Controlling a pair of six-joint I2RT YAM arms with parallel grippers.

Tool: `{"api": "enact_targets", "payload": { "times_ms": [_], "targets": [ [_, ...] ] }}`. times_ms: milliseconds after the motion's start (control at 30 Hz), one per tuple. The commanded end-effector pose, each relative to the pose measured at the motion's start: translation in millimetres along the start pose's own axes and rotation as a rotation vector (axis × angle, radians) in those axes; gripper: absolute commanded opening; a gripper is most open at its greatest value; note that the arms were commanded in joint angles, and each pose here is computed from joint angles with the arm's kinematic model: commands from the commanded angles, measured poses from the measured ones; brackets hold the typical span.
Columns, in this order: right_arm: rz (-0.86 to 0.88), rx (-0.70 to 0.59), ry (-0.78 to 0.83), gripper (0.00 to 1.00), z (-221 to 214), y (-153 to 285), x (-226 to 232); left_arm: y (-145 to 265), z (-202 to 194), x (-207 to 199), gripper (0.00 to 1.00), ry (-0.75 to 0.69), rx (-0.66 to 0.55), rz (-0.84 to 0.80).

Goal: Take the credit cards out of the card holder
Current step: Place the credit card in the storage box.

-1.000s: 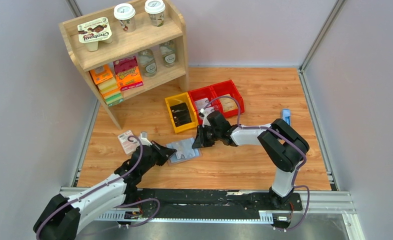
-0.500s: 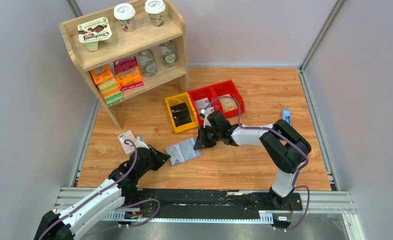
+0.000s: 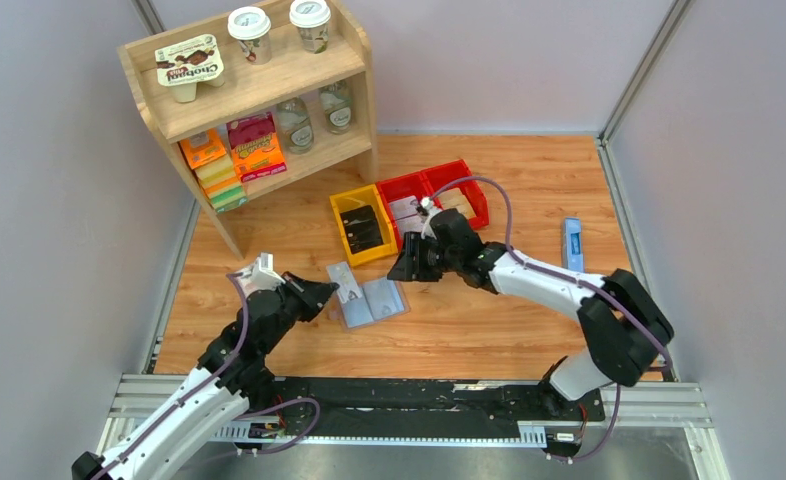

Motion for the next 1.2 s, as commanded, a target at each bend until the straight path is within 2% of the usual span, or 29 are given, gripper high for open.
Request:
{"api": "enact_targets", "payload": {
  "times_ms": [0, 133, 300, 400, 800, 967, 1167],
  "targets": [
    [0.161, -0.188, -0.087, 0.54, 21, 30, 35, 1, 25, -44, 0.00, 0.118, -0.144, -0.219],
    [0.292, -0.284, -0.160, 0.64, 18, 43, 51, -9, 34, -62, 0.00, 0.235, -0.191, -0.316],
    [0.408, -0.395, -0.214, 0.66, 14, 52, 67, -23, 45, -90, 0.00, 0.292, -0.237, -0.407],
    [0.466, -0.440, -0.193, 0.65, 16, 58, 81, -26, 51, -104, 0.00, 0.312, -0.265, -0.448],
    [0.585, -0.533, -0.166, 0.60, 42, 60, 113, -27, 61, -127, 0.00, 0.370, -0.300, -0.491],
    [0.627, -0.529, -0.131, 0.57, 52, 58, 126, -28, 63, -127, 0.00, 0.380, -0.312, -0.485],
    [0.629, -0.527, -0.124, 0.44, 56, 53, 128, -29, 65, -132, 0.00, 0.386, -0.313, -0.499]
  ]
}}
Point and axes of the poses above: each gripper's point midway between its finger pads, its own y axis back along the fingers, its own x axis along the line the jaws close on, z = x × y, the point moved 10 cm from there along y, back along the fingers, and after that the axes turned 4 degrees about -y, right-handed, at the moved point
